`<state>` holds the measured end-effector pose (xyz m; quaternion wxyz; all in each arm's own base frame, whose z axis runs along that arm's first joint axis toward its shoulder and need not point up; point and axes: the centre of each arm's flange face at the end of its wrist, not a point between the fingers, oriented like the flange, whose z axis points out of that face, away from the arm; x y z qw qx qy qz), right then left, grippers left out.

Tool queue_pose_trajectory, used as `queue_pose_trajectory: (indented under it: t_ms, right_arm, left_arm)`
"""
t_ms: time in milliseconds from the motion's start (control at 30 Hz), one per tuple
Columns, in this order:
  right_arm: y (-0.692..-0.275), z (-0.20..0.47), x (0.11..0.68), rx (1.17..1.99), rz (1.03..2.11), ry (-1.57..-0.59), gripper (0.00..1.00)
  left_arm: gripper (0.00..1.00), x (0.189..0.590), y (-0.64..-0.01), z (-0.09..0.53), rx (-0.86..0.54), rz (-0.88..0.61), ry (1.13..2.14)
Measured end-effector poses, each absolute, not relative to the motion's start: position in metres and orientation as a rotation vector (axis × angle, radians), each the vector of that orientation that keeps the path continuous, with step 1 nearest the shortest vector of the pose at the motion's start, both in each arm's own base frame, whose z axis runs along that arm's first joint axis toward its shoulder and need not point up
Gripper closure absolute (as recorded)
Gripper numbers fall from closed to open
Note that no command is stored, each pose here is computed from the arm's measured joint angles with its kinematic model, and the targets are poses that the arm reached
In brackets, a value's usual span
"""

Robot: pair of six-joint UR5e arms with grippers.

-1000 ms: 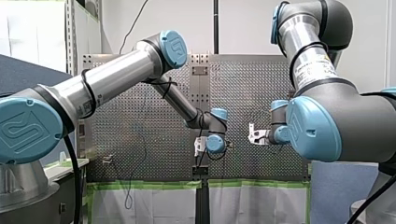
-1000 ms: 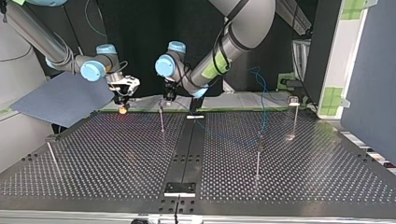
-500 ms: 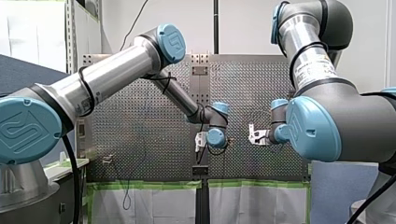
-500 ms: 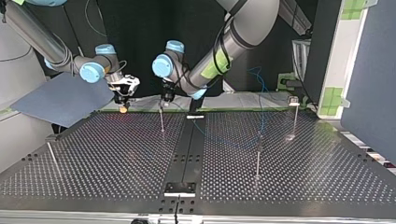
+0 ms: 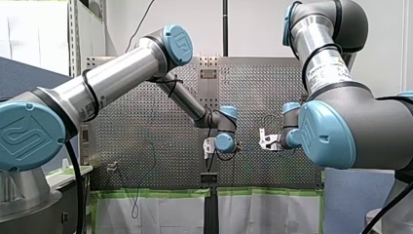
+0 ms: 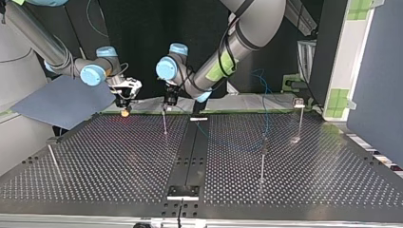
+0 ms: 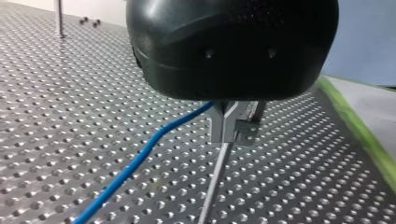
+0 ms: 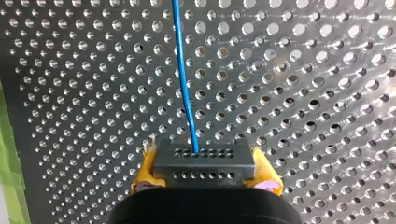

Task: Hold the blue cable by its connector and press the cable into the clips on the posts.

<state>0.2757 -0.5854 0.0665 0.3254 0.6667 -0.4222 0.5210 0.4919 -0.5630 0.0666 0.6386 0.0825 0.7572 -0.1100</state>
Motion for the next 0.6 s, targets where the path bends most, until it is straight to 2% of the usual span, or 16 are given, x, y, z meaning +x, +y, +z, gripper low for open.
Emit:
queue_pose_trajectory:
  t_ms: [600]
  right_arm:
    - [-0.587,0.068,0.277,1.741,1.371,-1.095,1.00]
  left_arm:
    - [1.00,0.498,-0.561,0.054,0.152,-0.288,1.720]
